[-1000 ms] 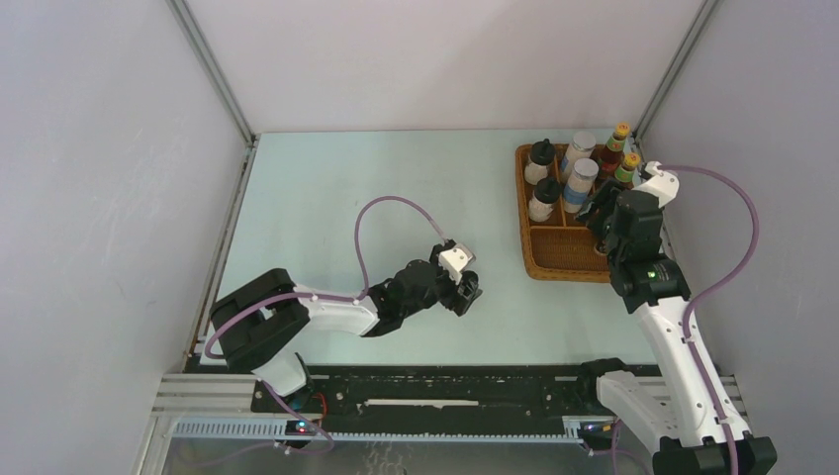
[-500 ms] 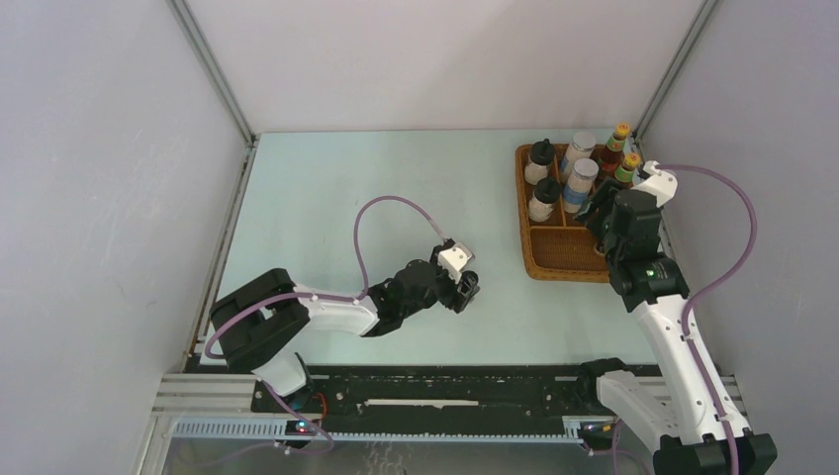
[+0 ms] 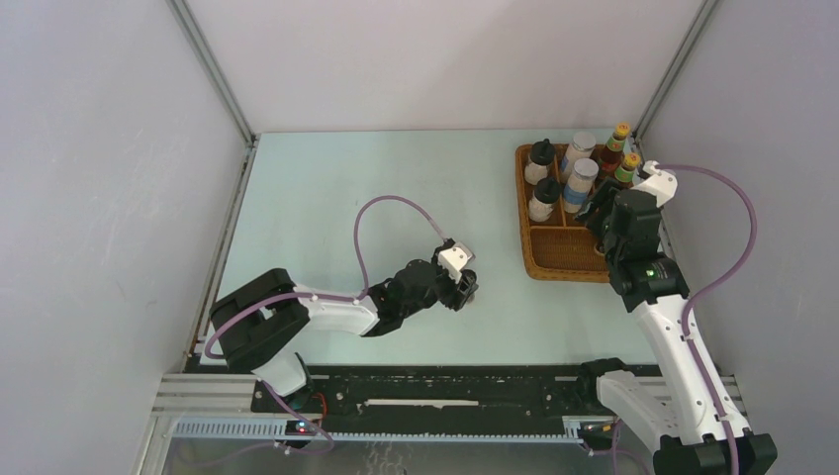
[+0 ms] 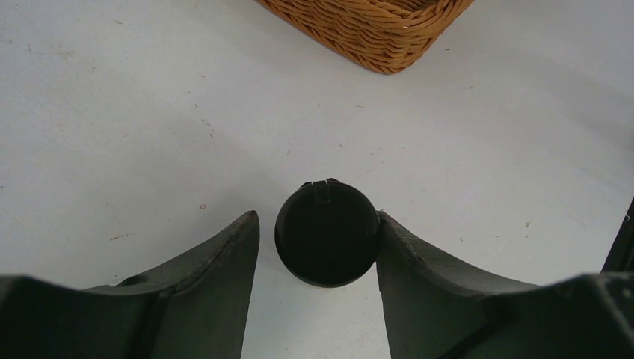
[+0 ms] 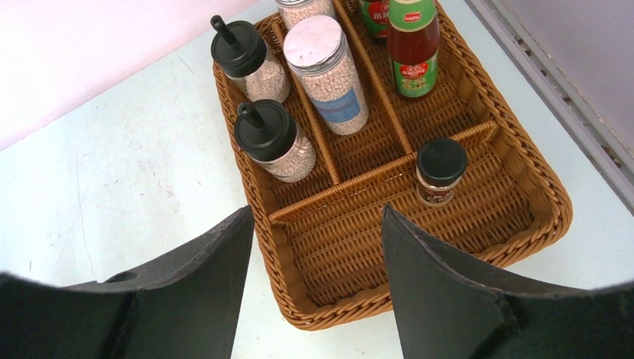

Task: Organize the condiment bottles
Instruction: Pick up the bottle from the center of the board.

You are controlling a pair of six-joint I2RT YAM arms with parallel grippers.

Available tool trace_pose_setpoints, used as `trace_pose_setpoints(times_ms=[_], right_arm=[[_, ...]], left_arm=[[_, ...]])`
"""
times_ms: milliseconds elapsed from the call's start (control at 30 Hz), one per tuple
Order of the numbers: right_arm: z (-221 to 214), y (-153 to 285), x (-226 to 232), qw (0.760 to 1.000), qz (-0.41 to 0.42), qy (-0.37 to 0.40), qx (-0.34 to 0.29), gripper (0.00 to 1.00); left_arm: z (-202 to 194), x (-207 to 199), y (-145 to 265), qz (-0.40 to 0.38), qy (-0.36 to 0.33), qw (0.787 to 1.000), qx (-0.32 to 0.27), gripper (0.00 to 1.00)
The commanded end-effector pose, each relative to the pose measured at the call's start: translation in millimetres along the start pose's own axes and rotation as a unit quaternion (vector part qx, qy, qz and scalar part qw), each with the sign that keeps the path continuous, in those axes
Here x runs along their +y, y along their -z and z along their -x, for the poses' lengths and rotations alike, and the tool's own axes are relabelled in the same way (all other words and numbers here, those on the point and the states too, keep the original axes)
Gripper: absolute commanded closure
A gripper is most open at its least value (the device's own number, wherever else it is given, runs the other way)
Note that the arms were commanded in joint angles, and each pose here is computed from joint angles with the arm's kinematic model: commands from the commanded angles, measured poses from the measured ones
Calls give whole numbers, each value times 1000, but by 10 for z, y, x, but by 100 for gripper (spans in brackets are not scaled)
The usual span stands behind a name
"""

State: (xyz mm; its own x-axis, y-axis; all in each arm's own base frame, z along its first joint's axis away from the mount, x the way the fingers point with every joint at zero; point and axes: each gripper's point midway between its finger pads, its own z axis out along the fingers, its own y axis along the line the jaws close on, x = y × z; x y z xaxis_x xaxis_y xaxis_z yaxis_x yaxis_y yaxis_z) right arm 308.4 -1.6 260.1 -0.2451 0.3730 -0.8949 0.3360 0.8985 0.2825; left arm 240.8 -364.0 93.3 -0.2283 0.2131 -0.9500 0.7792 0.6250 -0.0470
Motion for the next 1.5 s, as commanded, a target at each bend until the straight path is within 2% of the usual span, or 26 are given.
trace_pose_setpoints(times_ms=[0, 100, 267, 633, 733, 867, 900, 1467], right_arm=[[172, 23, 44, 1000, 4, 0, -29, 29], [168, 29, 42, 1000, 3, 0, -28, 29], [156, 35, 47, 1000, 4, 1, -27, 29], [155, 73, 31, 1000, 5, -1, -31, 29], [158, 78, 34, 999, 6, -2, -31, 29], [155, 89, 35, 999, 8, -2, -31, 29], [159, 96, 35, 999, 8, -4, -32, 29], [194, 159, 21, 999, 11, -7, -38, 29]], left_arm=[[356, 45, -49, 14, -4, 999, -49, 39], [363, 48, -43, 15, -4, 999, -50, 44], [393, 44, -30, 15, -5, 998, -53, 58], [415, -3, -2, 14, -18, 999, -48, 66], [470, -11, 24, 16, -24, 998, -49, 77], [524, -36, 43, 18, -29, 998, -49, 98], [527, -44, 45, 18, -31, 998, -48, 100], [788, -239, 83, -10, -44, 998, -45, 100]])
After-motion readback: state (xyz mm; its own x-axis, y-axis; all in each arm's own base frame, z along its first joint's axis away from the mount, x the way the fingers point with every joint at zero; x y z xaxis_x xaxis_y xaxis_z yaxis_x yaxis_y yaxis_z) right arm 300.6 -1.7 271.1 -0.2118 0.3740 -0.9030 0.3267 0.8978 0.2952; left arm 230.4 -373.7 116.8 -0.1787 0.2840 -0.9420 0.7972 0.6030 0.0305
